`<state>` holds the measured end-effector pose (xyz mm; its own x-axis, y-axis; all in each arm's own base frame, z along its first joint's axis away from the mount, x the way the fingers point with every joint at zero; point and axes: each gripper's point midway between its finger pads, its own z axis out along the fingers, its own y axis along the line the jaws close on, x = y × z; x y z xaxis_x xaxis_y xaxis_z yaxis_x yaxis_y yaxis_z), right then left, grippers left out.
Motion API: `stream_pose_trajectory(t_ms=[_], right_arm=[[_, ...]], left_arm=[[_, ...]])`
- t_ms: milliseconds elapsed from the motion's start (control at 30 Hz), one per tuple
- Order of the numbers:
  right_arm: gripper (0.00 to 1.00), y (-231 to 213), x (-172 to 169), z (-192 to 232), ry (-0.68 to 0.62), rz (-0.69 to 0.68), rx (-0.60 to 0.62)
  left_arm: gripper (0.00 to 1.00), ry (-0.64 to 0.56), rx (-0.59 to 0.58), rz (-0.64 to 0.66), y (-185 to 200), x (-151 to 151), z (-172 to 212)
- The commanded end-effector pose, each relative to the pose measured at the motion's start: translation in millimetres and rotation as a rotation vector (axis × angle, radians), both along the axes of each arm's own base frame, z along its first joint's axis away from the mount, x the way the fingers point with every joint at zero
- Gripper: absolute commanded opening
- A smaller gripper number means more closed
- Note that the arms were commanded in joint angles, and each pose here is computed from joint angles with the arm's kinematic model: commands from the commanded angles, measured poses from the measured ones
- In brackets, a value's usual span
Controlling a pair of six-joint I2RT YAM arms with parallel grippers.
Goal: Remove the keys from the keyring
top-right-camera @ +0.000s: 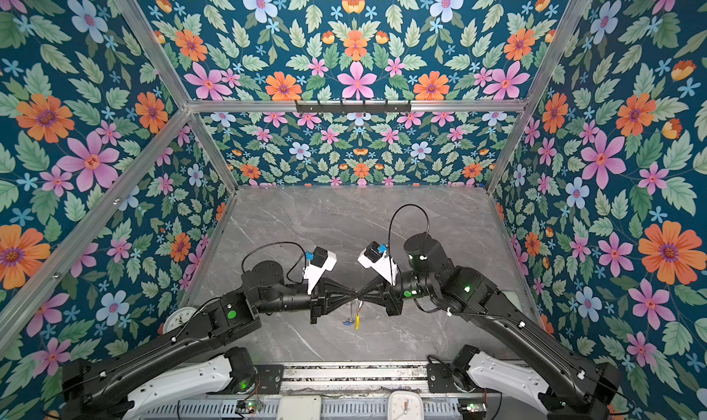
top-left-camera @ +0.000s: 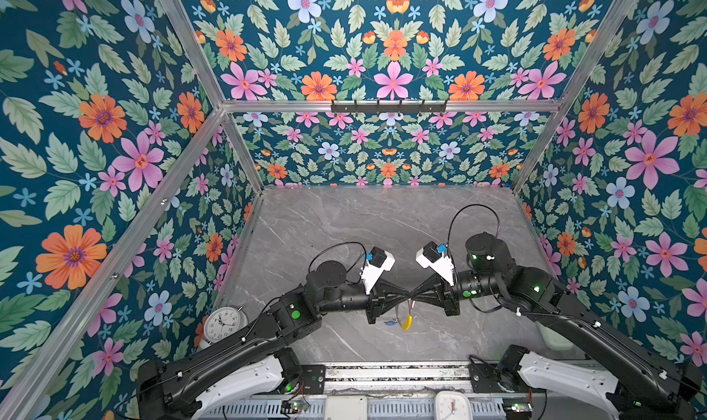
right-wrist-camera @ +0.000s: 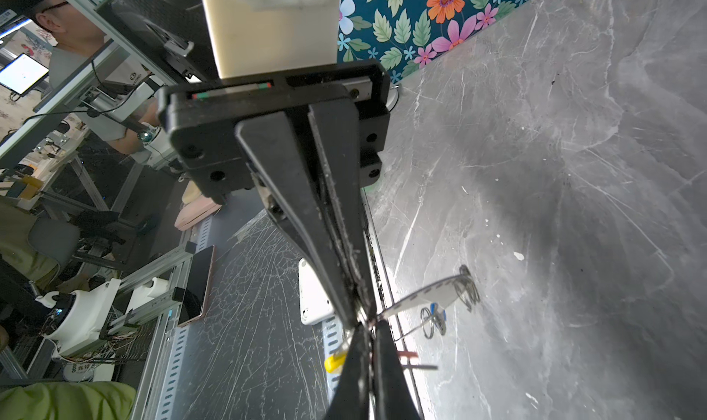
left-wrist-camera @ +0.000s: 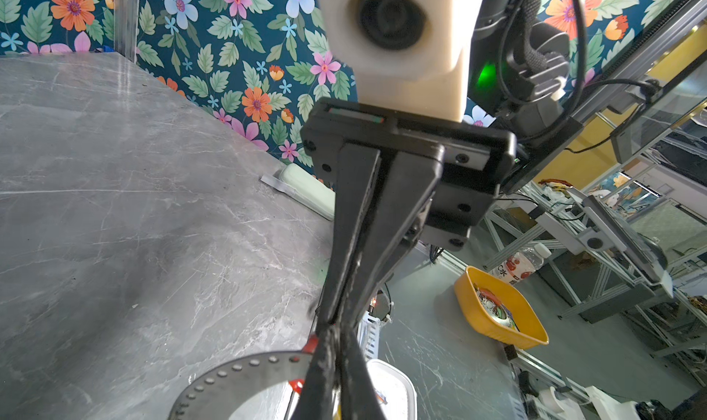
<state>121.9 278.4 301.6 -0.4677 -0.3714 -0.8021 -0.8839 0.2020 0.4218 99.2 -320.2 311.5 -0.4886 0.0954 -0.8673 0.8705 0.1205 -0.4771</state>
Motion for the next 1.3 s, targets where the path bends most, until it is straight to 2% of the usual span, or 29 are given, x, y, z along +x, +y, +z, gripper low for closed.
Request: stream_pose_trajectory(t_ms=[0,33,167,267,433,533,633,800,1000,1133,1267], right_arm=[[0.00,2.7,5.1,8.3,-0.033,-0.014,0.029],[0.00,3.1,6.2,9.7,-0.035,-0.022,0.037],[0.34,0.8,10.6,26.3,-0.083,-0.073,0.117],[0.43,-6.2,17.3,38.7,-0.141,-0.150,0.191],[0.45,-13.6,22.2,42.7,-0.185,-0.236,0.322],[0.45,-11.8,22.0,36.9,-0.195,-0.251,0.350],[0.45,-4.1,18.4,29.0,-0.207,-0.236,0.337],[0.46,7.0,17.2,20.2,-0.202,-0.203,0.309],[0.47,11.9,24.5,10.5,-0.198,-0.221,0.278],[0.41,14.9,23.6,8.0,-0.191,-0.210,0.272],[0.27,14.3,23.3,5.7,-0.187,-0.212,0.263]], left_arm=[[0.00,-0.031,-0.060,-0.007,-0.6,-1.4,14.9],[0.00,-0.038,-0.079,0.007,0.6,0.5,17.0],[0.00,-0.069,-0.145,0.065,6.4,7.5,24.8],[0.00,-0.083,-0.190,0.102,10.7,11.9,30.5],[0.00,-0.101,-0.256,0.159,18.3,18.1,37.5],[0.00,-0.116,-0.315,0.198,25.6,21.4,44.6],[0.00,-0.121,-0.350,0.203,27.3,21.2,48.6],[0.00,-0.102,-0.343,0.174,19.8,20.1,45.5],[0.00,-0.094,-0.360,0.171,20.7,19.5,45.8],[0.00,-0.091,-0.360,0.177,21.2,20.4,45.7],[0.00,-0.089,-0.361,0.187,22.7,21.2,45.2]])
